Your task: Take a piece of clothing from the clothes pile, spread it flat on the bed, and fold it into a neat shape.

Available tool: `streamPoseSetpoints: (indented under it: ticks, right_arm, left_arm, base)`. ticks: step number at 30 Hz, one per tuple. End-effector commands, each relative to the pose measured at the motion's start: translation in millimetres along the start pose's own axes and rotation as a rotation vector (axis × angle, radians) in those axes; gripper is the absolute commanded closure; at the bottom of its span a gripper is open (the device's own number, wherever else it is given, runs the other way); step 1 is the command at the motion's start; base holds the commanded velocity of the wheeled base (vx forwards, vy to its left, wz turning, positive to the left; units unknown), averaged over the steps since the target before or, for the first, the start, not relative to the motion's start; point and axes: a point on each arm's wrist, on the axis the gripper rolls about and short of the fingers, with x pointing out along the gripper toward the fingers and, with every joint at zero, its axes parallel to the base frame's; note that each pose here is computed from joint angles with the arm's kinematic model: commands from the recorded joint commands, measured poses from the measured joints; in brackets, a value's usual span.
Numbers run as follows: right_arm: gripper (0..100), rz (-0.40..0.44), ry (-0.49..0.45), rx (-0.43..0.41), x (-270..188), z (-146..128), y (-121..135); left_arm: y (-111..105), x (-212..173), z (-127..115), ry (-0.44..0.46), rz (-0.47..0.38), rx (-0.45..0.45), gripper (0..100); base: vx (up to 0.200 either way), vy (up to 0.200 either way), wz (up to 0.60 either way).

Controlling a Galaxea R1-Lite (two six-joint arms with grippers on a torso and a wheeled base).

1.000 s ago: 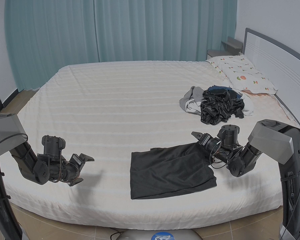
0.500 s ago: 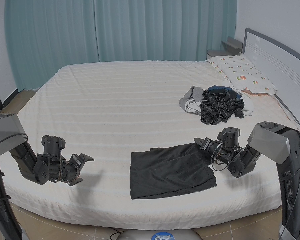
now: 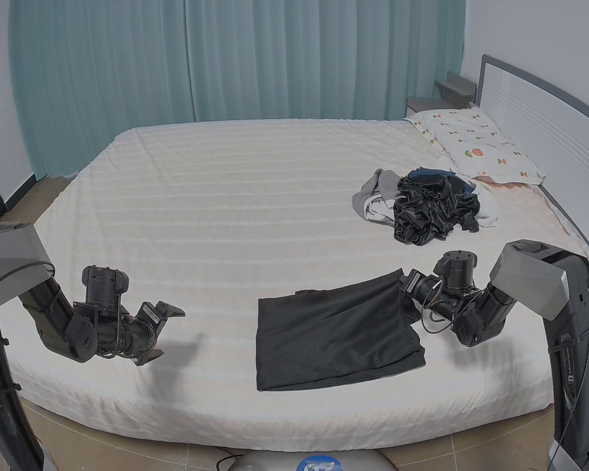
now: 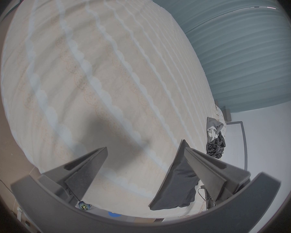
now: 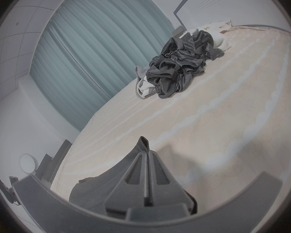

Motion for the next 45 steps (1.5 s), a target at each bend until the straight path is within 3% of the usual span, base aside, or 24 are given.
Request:
streamPoseSetpoints:
  ticks: [1,5,6,12,17,19,26,37,38,45]
  right_arm:
    - [100,-0.003,0.002,0.001,0,-1,-1]
    - [100,-0.01,0.006,0.002,1,-3,-4]
    - [0,-0.013,0.005,0.009,1,-2,-6]
    - [0,0.008,0.003,0.015,-20,7,0]
    - [0,0.036,0.059,0.022,-49,10,3]
    - [0,0.069,0.138,0.02,-75,3,2]
    - [0,0.103,0.277,-0.001,-112,-13,0]
    - [0,0.109,0.347,-0.044,-108,-38,-1]
    - [100,0.104,0.355,-0.045,-108,-40,-2]
    - [100,0.085,0.369,-0.057,-113,-42,-7]
  left_arm:
    - [0,0,-1,0.001,-0.001,0.001,0]
    - [0,0,-1,0.001,-0.001,0.001,0]
    - [0,0,-1,0.001,-0.001,0.001,0]
    - [0,0,-1,0.001,-0.001,0.002,0]
    - [-1,0,0,0.0,-0.002,0.001,0]
    - [-1,1,-1,0.001,-0.002,0.002,0]
    - [-1,0,-1,0.002,-0.001,0.003,0]
    - [-1,1,-1,0.001,-0.002,0.004,0]
    - [-1,1,-1,0.002,-0.003,0.005,0]
    - [-1,1,-1,0.002,-0.003,0.005,0]
  base:
    - [0.0,0.0,0.0]
    - [0.0,0.0,0.0]
    - [0.0,0.0,0.0]
    - [0.0,0.0,0.0]
    - [0.0,0.0,0.0]
    - [0.0,0.0,0.0]
    - [0.0,0.0,0.0]
    - [0.0,0.0,0.0]
    - [0.0,0.0,0.0]
    - [0.0,0.0,0.0]
